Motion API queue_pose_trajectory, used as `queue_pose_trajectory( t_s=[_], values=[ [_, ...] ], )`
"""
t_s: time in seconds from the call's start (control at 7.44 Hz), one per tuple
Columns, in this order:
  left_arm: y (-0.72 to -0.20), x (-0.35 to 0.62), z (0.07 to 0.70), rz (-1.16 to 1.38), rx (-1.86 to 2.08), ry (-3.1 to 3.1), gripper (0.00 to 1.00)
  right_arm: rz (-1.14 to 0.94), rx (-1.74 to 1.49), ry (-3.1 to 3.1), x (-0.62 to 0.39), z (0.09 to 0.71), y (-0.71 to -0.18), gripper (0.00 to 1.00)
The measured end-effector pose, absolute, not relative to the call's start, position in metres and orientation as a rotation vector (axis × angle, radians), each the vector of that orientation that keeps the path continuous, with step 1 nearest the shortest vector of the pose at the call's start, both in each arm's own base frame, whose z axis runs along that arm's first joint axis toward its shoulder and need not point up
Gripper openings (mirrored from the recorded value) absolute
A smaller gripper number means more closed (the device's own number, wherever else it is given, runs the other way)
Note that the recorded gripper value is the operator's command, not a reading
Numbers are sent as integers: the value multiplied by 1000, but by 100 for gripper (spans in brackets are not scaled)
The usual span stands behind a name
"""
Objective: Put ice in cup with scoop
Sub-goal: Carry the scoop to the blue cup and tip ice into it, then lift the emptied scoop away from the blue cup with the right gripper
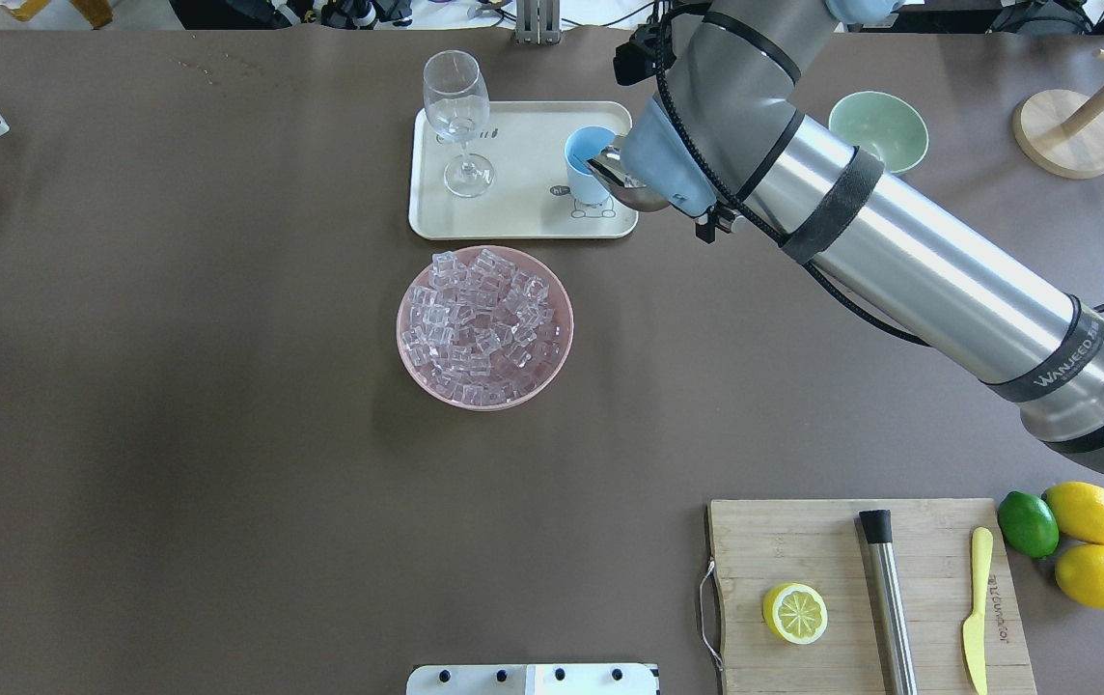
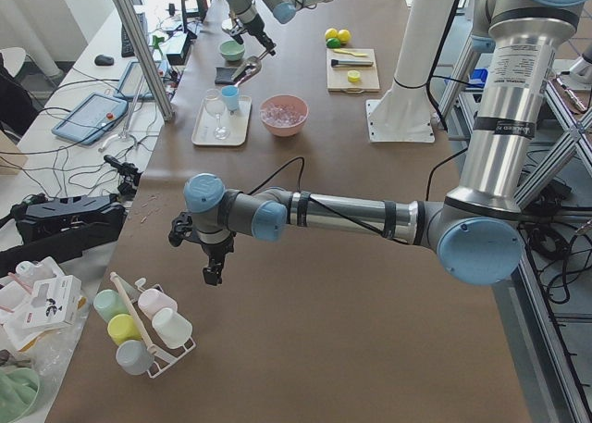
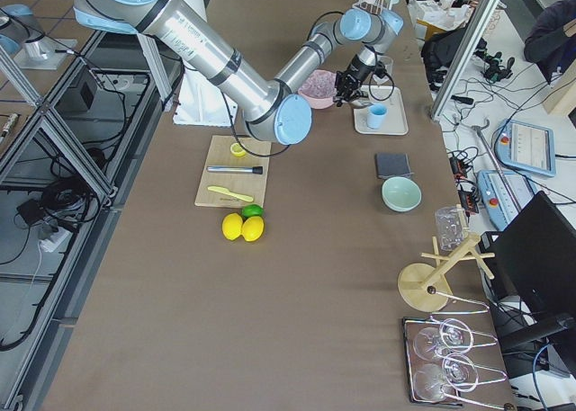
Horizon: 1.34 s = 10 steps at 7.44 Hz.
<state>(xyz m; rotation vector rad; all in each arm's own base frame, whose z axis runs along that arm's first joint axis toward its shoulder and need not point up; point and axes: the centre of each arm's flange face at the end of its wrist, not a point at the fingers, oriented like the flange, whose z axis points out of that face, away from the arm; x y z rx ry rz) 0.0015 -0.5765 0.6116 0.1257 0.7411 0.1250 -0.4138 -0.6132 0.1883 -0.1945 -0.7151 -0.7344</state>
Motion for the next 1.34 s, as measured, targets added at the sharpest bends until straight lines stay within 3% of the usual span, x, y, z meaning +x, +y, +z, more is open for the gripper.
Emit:
queue_pose_trajectory(
  t_s=[0.94, 1.34],
  values=[
    [-552, -37, 644, 27, 84, 746, 98, -687, -277, -744, -407, 202, -632, 0],
    [-553, -37, 642, 31, 89, 747, 98, -682, -282, -749, -414, 181, -643, 0]
  ],
)
